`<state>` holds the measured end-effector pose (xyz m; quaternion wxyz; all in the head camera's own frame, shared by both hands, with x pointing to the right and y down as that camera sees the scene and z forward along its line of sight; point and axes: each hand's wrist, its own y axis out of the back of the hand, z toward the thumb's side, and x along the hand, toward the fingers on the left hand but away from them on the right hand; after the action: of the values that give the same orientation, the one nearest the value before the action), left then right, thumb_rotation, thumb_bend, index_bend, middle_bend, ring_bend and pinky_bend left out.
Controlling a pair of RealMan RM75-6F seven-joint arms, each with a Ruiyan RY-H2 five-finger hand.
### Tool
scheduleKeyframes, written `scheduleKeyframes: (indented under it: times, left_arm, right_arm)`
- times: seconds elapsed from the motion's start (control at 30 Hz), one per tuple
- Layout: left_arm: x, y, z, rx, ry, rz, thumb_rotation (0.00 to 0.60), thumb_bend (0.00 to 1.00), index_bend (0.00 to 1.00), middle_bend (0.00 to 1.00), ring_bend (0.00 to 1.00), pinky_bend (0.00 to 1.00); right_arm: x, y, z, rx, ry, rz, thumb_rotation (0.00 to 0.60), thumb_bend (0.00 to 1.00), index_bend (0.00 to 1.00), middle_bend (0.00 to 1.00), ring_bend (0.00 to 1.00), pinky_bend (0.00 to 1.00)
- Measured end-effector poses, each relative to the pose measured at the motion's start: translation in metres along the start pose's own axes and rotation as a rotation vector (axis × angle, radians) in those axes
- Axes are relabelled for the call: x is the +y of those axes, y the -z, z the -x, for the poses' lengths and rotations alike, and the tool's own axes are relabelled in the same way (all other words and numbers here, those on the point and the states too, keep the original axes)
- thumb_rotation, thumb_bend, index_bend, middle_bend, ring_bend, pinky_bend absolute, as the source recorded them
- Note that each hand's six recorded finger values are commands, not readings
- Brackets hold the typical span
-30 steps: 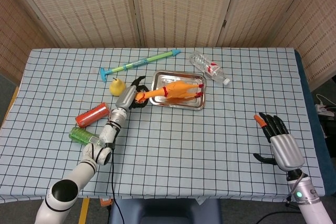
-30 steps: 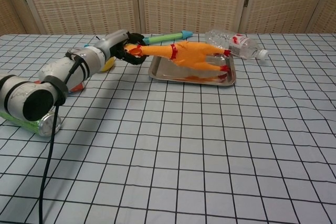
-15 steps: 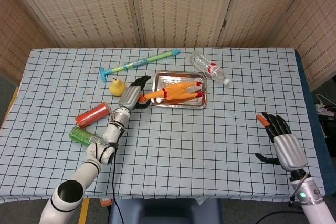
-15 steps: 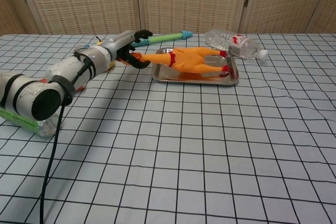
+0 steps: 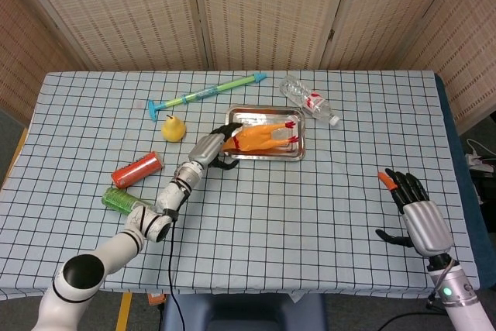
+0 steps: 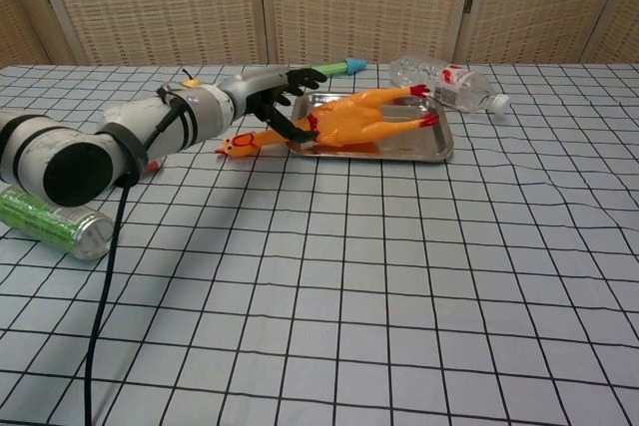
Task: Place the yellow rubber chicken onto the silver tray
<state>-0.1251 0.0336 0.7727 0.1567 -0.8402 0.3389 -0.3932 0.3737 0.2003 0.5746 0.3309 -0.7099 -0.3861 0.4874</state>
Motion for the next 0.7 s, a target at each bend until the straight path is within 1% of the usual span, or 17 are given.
scheduleKeyframes:
  times: [0.13,0.23,0.3,0.37,0.4,0.47,0.53,0.57,0.6,0.67,0.7]
  left_arm:
    - [0.011,-0.009,0.012,-0.066,-0.034,-0.035,0.600,0.35,0.00,0.00,0.00,0.06]
    - [0.018,-0.015,0.032,-0.124,-0.051,-0.070,0.600,0.35,0.00,0.00,0.00,0.06]
    - [0.024,-0.017,0.053,-0.156,-0.063,-0.102,0.600,0.35,0.00,0.00,0.00,0.06]
    - [0.031,-0.014,0.076,-0.170,-0.072,-0.137,0.600,0.35,0.00,0.00,0.00,0.06]
    - [0.037,-0.009,0.094,-0.169,-0.080,-0.164,0.600,0.36,0.00,0.00,0.00,0.06]
    - [0.048,0.003,0.127,-0.148,-0.102,-0.207,0.600,0.36,0.00,0.00,0.00,0.06]
    - [0.065,0.025,0.173,-0.091,-0.149,-0.255,0.600,0.36,0.00,0.00,0.00,0.05]
    - [0.073,0.036,0.193,-0.058,-0.175,-0.275,0.600,0.36,0.00,0.00,0.00,0.05]
    - [0.081,0.051,0.221,-0.009,-0.211,-0.298,0.600,0.36,0.00,0.00,0.00,0.04]
    - [0.088,0.072,0.262,0.071,-0.266,-0.323,0.600,0.36,0.00,0.00,0.00,0.03]
    - [0.091,0.086,0.289,0.125,-0.301,-0.337,0.600,0.36,0.00,0.00,0.00,0.03]
  right_arm:
    - [0.004,-0.005,-0.003,0.012,0.025,-0.019,0.600,0.03,0.00,0.00,0.00,0.00]
    - [0.006,-0.010,-0.006,0.015,0.045,-0.049,0.600,0.03,0.00,0.00,0.00,0.00]
    - [0.007,-0.013,-0.008,0.010,0.057,-0.073,0.600,0.03,0.00,0.00,0.00,0.00]
    - [0.007,-0.015,-0.011,-0.001,0.064,-0.093,0.600,0.03,0.00,0.00,0.00,0.00]
    - [0.007,-0.017,-0.012,-0.011,0.066,-0.107,0.600,0.03,0.00,0.00,0.00,0.00]
    - [0.006,-0.017,-0.016,-0.028,0.064,-0.130,0.600,0.03,0.00,0.00,0.00,0.00]
    - [0.005,-0.018,-0.020,-0.052,0.059,-0.155,0.600,0.03,0.00,0.00,0.00,0.00]
    - [0.004,-0.018,-0.023,-0.064,0.056,-0.160,0.600,0.03,0.00,0.00,0.00,0.00]
    - [0.004,-0.018,-0.028,-0.081,0.052,-0.159,0.600,0.03,0.00,0.00,0.00,0.00]
    - [0.004,-0.016,-0.034,-0.101,0.054,-0.151,0.600,0.03,0.00,0.00,0.00,0.00]
    - [0.004,-0.015,-0.037,-0.111,0.059,-0.146,0.600,0.03,0.00,0.00,0.00,0.00]
